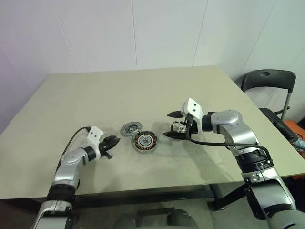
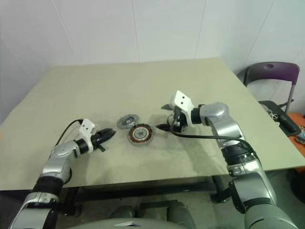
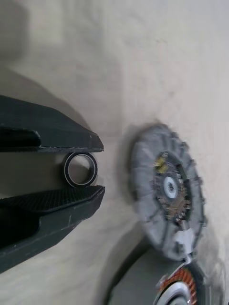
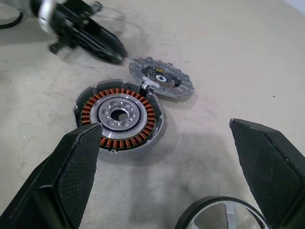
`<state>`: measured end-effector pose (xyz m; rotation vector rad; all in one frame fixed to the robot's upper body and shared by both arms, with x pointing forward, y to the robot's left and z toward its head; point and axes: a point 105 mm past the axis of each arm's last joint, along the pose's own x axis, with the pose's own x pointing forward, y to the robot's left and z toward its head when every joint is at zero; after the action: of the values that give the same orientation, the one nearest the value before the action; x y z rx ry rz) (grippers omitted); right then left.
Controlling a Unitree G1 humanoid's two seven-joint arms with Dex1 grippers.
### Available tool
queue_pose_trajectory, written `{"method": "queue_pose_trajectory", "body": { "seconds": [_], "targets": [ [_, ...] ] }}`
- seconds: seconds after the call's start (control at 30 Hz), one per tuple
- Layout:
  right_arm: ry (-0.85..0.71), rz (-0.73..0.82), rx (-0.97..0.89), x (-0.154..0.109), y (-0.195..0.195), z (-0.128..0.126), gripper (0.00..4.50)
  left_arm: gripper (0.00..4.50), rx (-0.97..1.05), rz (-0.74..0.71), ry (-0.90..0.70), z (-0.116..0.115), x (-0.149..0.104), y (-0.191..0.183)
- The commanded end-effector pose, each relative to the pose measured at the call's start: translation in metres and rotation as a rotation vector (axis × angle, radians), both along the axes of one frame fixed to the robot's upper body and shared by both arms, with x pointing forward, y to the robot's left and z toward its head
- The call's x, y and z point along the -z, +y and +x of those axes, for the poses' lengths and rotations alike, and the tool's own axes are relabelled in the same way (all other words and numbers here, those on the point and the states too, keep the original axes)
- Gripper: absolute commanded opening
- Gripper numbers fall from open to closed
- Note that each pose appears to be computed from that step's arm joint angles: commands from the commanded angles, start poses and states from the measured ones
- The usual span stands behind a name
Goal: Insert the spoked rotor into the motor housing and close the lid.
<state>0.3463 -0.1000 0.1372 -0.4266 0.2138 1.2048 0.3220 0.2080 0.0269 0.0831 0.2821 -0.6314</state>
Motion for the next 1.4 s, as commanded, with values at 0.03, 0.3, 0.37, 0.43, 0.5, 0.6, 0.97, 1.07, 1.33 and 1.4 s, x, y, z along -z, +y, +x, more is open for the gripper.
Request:
{"method": "queue_pose_trajectory", "body": {
  "seconds": [0.03,0.3,0.37,0.43,0.5,0.6,0.97,1.07,1.33,1.4],
  "targets": [
    [-0.053,0.007,-0.024,-0.014,0.006,0.001,4.5,0.68,-0.021,-0.027,-0.013,-0.012,-0.015,0.015],
    [-0.047,0.007,-0.035,-0.012,0.008,0.0,4.5,0.68,0.04,-0.106,-0.017,-0.041,-0.039,0.027],
    [-0.047,0.006,-0.035,-0.012,0.008,0.0,4.5,0.68,0.087,-0.109,-0.022,-0.045,-0.046,0.022],
    [-0.048,0.004,-0.035,-0.011,0.007,0.001,4.5,0.68,0.153,-0.124,-0.03,-0.047,-0.056,0.011],
    [-0.049,0.004,-0.034,-0.012,0.007,0.001,4.5,0.68,0.225,-0.121,-0.036,-0.046,-0.066,-0.002],
    [-0.053,0.001,-0.03,-0.012,0.006,0.002,4.5,0.68,0.34,-0.088,-0.032,-0.045,-0.072,-0.022],
    [-0.066,-0.005,0.0,-0.014,-0.001,0.004,4.5,0.68,0.581,0.02,-0.071,-0.009,-0.082,-0.066],
    [-0.067,-0.005,0.007,-0.014,-0.002,0.004,4.5,0.68,0.603,0.025,-0.101,0.003,-0.084,-0.078],
    [-0.074,-0.002,0.014,-0.015,-0.002,0.005,4.5,0.68,0.655,0.047,-0.124,0.016,-0.079,-0.104],
    [-0.075,-0.001,0.015,-0.015,-0.002,0.005,4.5,0.68,0.657,0.045,-0.114,0.017,-0.076,-0.107]
  ]
}}
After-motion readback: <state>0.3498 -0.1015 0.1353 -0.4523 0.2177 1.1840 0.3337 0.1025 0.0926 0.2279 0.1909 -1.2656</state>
